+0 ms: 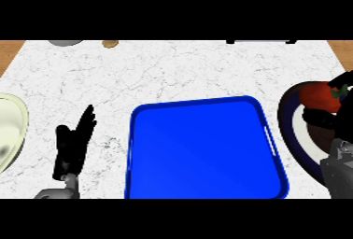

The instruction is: Pick the bell pepper from the tray and place it in the plate

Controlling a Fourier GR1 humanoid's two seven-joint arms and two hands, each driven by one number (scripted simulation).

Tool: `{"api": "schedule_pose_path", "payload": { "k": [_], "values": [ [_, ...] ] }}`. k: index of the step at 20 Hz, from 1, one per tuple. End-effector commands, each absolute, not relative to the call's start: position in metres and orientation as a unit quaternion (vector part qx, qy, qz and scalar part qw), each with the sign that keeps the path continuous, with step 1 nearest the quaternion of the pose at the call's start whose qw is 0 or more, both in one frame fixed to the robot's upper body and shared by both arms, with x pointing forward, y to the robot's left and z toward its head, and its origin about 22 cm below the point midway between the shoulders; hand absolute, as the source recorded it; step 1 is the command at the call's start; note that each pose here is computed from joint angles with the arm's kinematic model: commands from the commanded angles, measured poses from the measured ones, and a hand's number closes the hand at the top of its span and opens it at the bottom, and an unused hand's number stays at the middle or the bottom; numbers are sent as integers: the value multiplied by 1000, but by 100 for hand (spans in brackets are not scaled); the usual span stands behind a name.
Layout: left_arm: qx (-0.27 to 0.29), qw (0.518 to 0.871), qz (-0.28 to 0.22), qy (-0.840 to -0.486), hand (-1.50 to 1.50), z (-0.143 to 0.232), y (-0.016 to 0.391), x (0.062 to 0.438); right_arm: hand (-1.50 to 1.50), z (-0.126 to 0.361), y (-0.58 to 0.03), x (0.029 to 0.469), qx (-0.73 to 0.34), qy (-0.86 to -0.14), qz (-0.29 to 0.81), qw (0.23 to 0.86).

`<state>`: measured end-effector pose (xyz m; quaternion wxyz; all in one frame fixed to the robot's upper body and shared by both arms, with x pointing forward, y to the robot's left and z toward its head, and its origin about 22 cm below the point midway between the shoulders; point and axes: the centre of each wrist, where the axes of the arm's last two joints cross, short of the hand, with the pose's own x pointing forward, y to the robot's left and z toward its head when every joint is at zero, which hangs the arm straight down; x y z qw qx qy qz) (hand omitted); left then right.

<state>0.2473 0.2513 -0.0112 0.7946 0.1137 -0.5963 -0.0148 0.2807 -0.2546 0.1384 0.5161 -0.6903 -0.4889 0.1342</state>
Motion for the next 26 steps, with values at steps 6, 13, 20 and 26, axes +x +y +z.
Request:
{"api": "schedule_pose_path", "payload": {
  "k": [6, 13, 20, 26],
  "values": [
    [115, 795, -15, -596, 0, -6, 251, 253, 150, 119, -338, 288, -692, -435, 140, 559],
    [117, 796, -15, -594, 0, -19, 262, 251, 150, 90, -357, 294, -603, -415, 175, 658],
    [105, 795, -23, -598, 0, -8, 260, 238, -150, 82, -391, 288, -540, -394, 219, 711],
    [120, 791, -17, -600, 0, -7, 261, 240, -150, 95, -396, 269, -495, -550, 185, 647]
  ]
}}
